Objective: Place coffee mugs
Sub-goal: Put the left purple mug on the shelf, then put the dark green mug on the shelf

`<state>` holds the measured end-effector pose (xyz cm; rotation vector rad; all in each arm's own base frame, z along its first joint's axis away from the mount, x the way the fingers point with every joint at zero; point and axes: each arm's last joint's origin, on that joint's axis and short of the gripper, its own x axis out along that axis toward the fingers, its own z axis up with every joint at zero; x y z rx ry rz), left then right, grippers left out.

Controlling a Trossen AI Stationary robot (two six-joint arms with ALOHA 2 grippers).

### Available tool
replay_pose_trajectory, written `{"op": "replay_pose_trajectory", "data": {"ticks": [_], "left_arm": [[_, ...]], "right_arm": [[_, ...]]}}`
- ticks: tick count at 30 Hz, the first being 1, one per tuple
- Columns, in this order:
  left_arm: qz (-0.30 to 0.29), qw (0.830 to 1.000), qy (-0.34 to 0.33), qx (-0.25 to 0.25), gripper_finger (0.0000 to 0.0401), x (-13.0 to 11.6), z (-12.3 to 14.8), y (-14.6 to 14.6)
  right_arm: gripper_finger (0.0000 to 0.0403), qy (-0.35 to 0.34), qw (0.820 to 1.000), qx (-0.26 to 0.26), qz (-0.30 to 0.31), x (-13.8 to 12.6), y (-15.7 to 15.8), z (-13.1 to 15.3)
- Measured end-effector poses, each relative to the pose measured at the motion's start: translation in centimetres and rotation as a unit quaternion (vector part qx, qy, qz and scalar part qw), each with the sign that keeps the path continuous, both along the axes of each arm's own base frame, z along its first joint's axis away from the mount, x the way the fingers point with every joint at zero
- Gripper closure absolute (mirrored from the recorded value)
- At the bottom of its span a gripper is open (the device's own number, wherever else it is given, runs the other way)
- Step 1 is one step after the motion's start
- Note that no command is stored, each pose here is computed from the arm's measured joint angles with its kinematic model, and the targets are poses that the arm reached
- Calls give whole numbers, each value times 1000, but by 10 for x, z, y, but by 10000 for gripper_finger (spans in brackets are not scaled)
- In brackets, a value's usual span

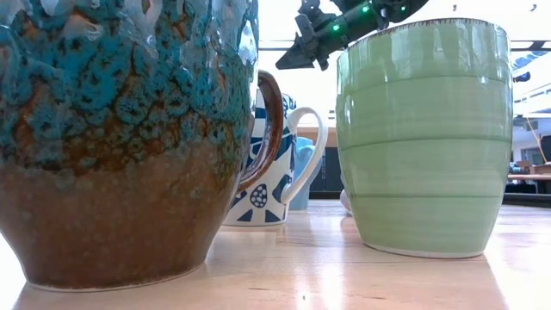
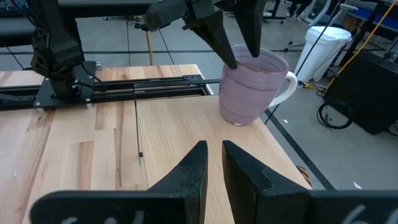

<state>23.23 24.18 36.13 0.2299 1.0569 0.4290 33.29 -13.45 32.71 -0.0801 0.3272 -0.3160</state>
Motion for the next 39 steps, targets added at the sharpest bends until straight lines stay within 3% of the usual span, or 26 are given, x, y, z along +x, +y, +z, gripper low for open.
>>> {"op": "replay_pose_trajectory", "data": {"ticks": [11,19,26,39], "left_arm": [[11,1000,3,-16,228,-1,-2,-2],[-4,1000,3,-16,201,7,-1,-10],[17,999,31,29,179,9,4,-18],[20,997,-39,62,184,3,37,-51]], "right_arm": [[349,0,1000,0,0,0,0,0],[349,0,1000,0,0,0,0,0],[349,0,1000,0,0,0,0,0],[349,1,1000,0,1,0,0,0]]}}
